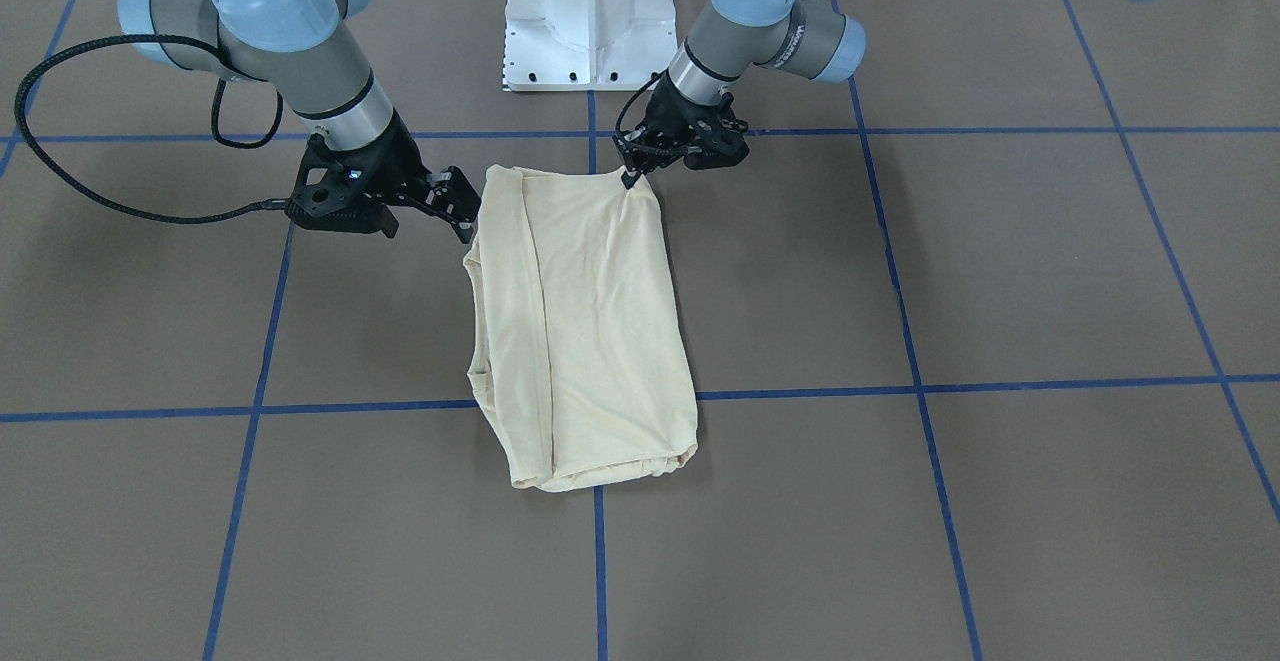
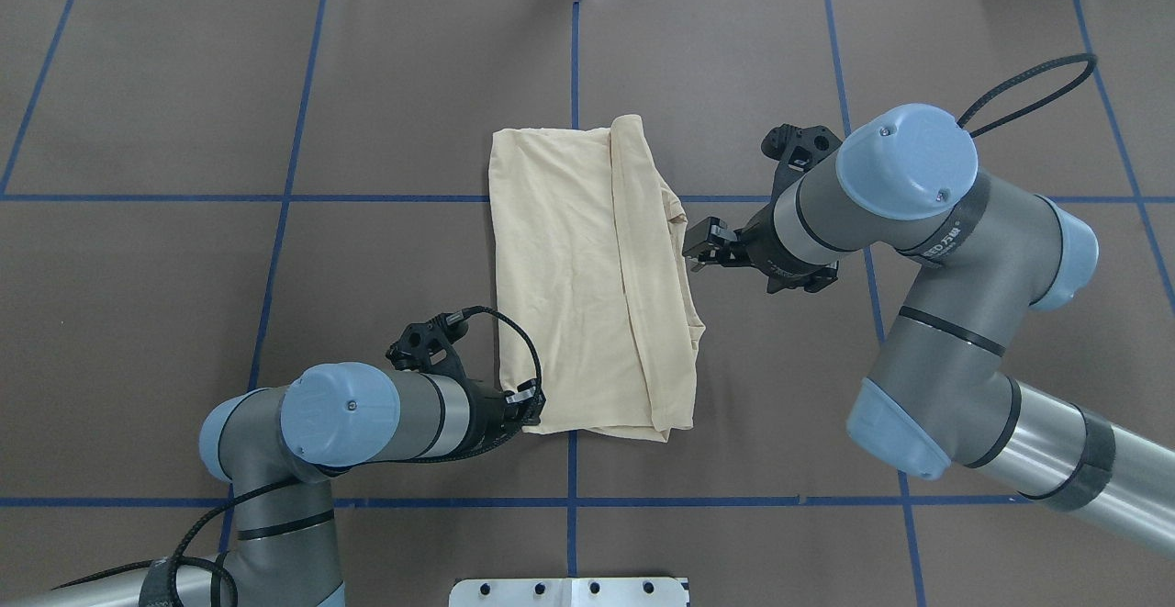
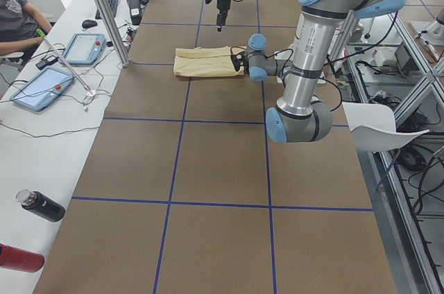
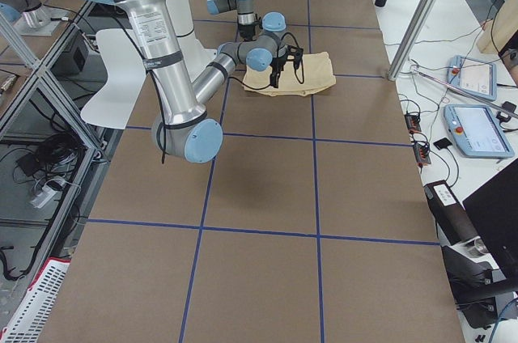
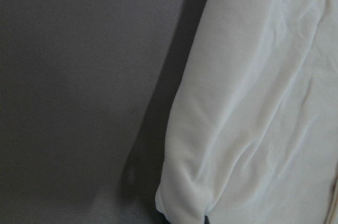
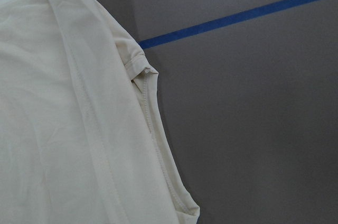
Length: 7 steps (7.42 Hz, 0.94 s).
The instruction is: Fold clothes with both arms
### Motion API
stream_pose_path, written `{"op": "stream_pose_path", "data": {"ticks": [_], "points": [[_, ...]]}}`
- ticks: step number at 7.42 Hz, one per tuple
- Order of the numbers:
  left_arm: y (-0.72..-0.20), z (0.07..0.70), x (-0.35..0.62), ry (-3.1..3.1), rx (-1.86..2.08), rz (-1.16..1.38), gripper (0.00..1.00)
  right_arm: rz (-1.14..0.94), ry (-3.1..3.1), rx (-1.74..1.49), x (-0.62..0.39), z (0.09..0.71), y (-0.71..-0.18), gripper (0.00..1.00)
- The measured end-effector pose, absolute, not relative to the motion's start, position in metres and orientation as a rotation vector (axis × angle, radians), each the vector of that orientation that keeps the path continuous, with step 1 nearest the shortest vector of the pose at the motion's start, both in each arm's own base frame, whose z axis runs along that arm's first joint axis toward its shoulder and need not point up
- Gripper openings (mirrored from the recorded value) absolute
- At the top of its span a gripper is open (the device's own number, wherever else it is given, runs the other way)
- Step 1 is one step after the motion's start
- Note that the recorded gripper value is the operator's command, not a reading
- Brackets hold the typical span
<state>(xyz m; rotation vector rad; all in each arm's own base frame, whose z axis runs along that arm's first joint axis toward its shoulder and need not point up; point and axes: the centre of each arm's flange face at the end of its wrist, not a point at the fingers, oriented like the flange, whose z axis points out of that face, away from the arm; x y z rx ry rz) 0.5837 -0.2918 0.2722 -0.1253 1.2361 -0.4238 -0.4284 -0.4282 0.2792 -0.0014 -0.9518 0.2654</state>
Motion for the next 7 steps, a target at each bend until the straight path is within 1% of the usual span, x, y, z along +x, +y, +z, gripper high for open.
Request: {"op": "stream_pose_path", "data": {"ticks": [2,5,7], "points": [[-0.292,0.27,0.582,1.241,-0.123,-0.422,0.0,0.296,-0.94,-0.032,-0.441,0.283,-0.417,1.0],[-0.292,0.268,0.581,1.245,-0.122,-0.421,0.0,0.34,-0.898,-0.03,-0.49,0.289,-0.369,1.0],[-0.293,0.269,0.58,1.243,-0.122,-0.422,0.0,0.355,-0.874,-0.061,-0.513,0.297,-0.347,1.0]]}}
